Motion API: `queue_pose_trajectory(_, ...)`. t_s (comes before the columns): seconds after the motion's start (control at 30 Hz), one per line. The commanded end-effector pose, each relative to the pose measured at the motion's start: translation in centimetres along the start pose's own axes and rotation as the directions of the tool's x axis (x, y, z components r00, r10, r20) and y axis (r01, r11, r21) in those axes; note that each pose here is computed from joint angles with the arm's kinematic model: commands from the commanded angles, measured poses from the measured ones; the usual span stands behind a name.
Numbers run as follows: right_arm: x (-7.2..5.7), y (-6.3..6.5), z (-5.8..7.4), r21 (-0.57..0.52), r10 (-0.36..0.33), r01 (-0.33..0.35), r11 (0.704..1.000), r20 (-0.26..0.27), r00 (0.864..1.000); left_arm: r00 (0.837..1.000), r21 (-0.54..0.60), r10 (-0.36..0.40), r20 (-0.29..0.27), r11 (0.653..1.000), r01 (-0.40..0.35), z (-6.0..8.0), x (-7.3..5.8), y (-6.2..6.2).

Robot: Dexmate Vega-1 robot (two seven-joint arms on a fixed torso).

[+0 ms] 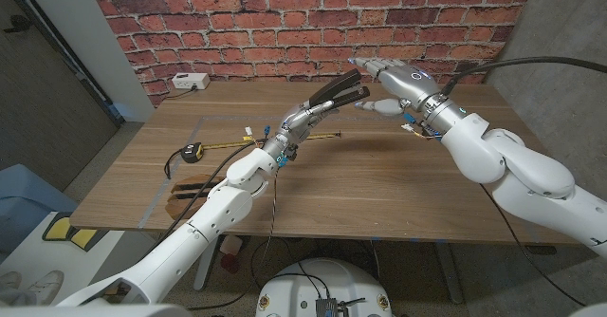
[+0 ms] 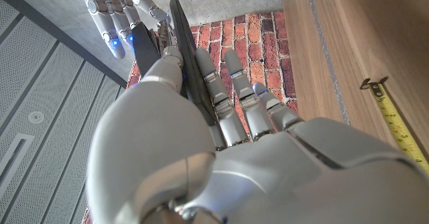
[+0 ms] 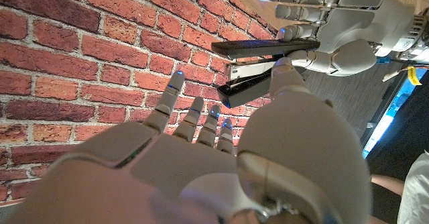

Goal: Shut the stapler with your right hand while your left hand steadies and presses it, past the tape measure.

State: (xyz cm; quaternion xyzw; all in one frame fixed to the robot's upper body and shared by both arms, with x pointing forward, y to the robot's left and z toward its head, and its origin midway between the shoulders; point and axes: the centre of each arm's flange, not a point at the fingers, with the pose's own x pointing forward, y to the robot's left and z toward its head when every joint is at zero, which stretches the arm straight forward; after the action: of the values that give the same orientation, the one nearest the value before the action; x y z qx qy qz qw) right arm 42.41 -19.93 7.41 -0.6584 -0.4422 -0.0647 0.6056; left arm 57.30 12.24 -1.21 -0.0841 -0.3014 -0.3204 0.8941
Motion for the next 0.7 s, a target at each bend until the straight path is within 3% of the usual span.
queue_pose_trajectory(0.03, 0.2, 0.2, 1.0, -0.068, -0.035, 0.036, 0.997, 0.015, 0.999, 1.000, -0.002, 0.000, -0.004, 1.000, 0.000, -0.2, 0.1, -0.1)
queue_pose_trajectory(0.43, 0.7, 0.6, 1.9, -0.141, -0.045, 0.050, 0.989, 0.036, 0.998, 1.000, 0.003, -0.005, -0.001, 1.000, 0.005, -0.4, 0.1, 0.0)
queue_pose_trajectory(0.6, 0.9, 1.3, 2.5, -0.206, -0.065, 0.074, 0.976, 0.047, 0.997, 1.000, -0.007, -0.001, 0.002, 1.000, 0.001, -0.5, 0.0, 0.0)
queue_pose_trajectory(0.7, 0.9, 1.9, 3.4, -0.298, -0.094, 0.110, 0.948, 0.067, 0.993, 1.000, -0.012, 0.000, 0.001, 1.000, 0.000, -0.6, -0.1, 0.1)
